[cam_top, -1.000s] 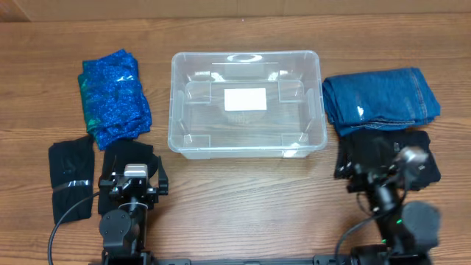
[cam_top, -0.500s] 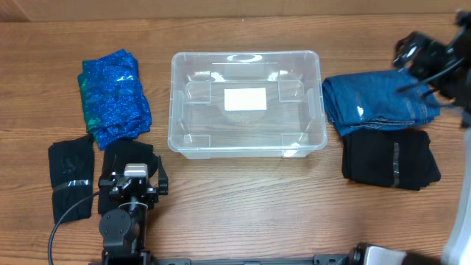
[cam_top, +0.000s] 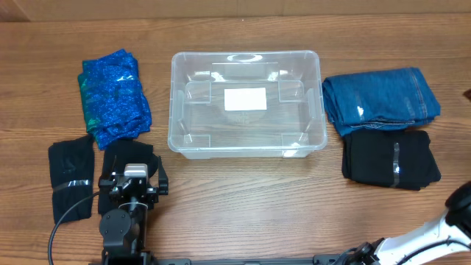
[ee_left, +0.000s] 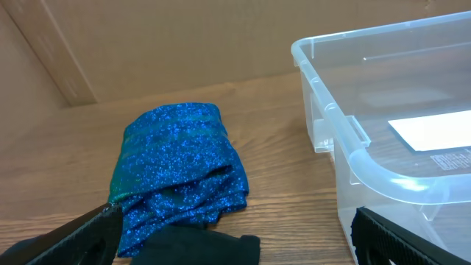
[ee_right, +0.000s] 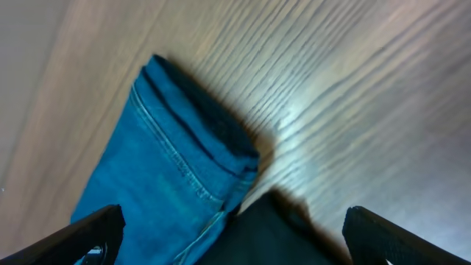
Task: Pack container
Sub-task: 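Reach right gripper to the folded blue jeans and grasp and lift them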
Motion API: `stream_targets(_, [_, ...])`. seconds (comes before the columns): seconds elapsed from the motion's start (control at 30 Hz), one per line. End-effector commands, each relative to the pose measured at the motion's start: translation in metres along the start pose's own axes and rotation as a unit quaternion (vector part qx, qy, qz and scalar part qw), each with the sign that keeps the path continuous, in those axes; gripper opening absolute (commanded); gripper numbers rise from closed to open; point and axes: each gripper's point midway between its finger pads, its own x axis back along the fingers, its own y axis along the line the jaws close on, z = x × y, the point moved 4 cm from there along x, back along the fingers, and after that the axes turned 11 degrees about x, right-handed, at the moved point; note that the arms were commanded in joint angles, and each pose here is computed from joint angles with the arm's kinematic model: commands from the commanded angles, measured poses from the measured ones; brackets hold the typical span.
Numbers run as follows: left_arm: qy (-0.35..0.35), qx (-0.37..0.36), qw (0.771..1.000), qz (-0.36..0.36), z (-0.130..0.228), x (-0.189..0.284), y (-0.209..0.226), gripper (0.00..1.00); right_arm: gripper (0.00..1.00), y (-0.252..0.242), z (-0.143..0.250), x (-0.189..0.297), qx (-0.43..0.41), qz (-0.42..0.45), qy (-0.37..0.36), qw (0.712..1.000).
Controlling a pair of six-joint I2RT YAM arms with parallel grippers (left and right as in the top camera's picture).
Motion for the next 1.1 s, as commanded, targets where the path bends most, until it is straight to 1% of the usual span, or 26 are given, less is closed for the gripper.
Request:
stream_targets(0.0, [-0.001,0.000,1.000,0.001,0.000,0.000,-0.001,1.00,1.00,0.016,0.003,-0.041,0.073,-0.053,0.032,0.995])
stream_targets(0.13, [-0.002,0.000,1.000,0.001,0.000,0.000,-0.001,1.00,1.00,0.011,0.016,-0.084,0.094,-0.039,0.077,0.992])
stream_targets(0.37, [-0.001,0.000,1.000,0.000,0.000,0.000,-0.001,1.00,1.00,0.024,0.027,-0.120,0.123,-0.052,0.103,0.986])
stream_targets(0.4, [-0.001,0.000,1.000,0.001,0.000,0.000,-0.001,1.00,0.93,0.027,0.029,-0.124,0.126,-0.053,0.107,0.985])
stream_targets(0.47, [-0.001,0.000,1.000,0.001,0.000,0.000,-0.001,1.00,0.73,0.032,0.033,-0.132,0.130,-0.056,0.117,0.983])
stream_targets(0.5, [-0.001,0.000,1.000,0.001,0.000,0.000,-0.001,1.00,0.59,0.033,0.035,-0.136,0.130,-0.057,0.121,0.982])
stream_targets(0.53, [-0.001,0.000,1.000,0.001,0.000,0.000,-0.001,1.00,0.50,0.034,0.038,-0.139,0.130,-0.058,0.126,0.982])
stream_targets(0.57, [-0.001,0.000,1.000,0.000,0.000,0.000,-0.001,1.00,0.33,0.034,0.040,-0.140,0.129,-0.059,0.132,0.981])
stream_targets(0.6, [-0.002,0.000,1.000,0.000,0.000,0.000,-0.001,1.00,0.22,0.034,0.041,-0.140,0.128,-0.059,0.134,0.981])
stream_targets(0.63, [-0.001,0.000,1.000,0.000,0.000,0.000,-0.001,1.00,0.15,0.035,0.041,-0.137,0.123,-0.059,0.135,0.981])
stream_targets(0.7, [-0.001,0.000,1.000,0.001,0.000,0.000,-0.001,1.00,0.06,0.039,0.037,-0.126,0.107,-0.057,0.135,0.983])
stream_targets(0.73, [-0.001,0.000,1.000,0.001,0.000,0.000,-0.001,1.00,0.04,0.043,0.033,-0.118,0.103,-0.055,0.131,0.984])
stream_targets(0.83, [-0.001,0.000,1.000,0.001,0.000,0.000,-0.001,1.00,0.04,0.062,0.017,-0.087,0.110,-0.075,0.104,0.986])
stream_targets(0.93, [-0.001,0.000,1.000,0.001,0.000,0.000,-0.001,1.00,0.04,0.097,-0.002,-0.043,0.128,-0.135,0.052,0.981])
stream_targets(1.07, [-0.002,0.000,1.000,0.001,0.000,0.000,-0.001,1.00,0.04,0.127,-0.019,0.017,0.127,-0.148,-0.012,0.981])
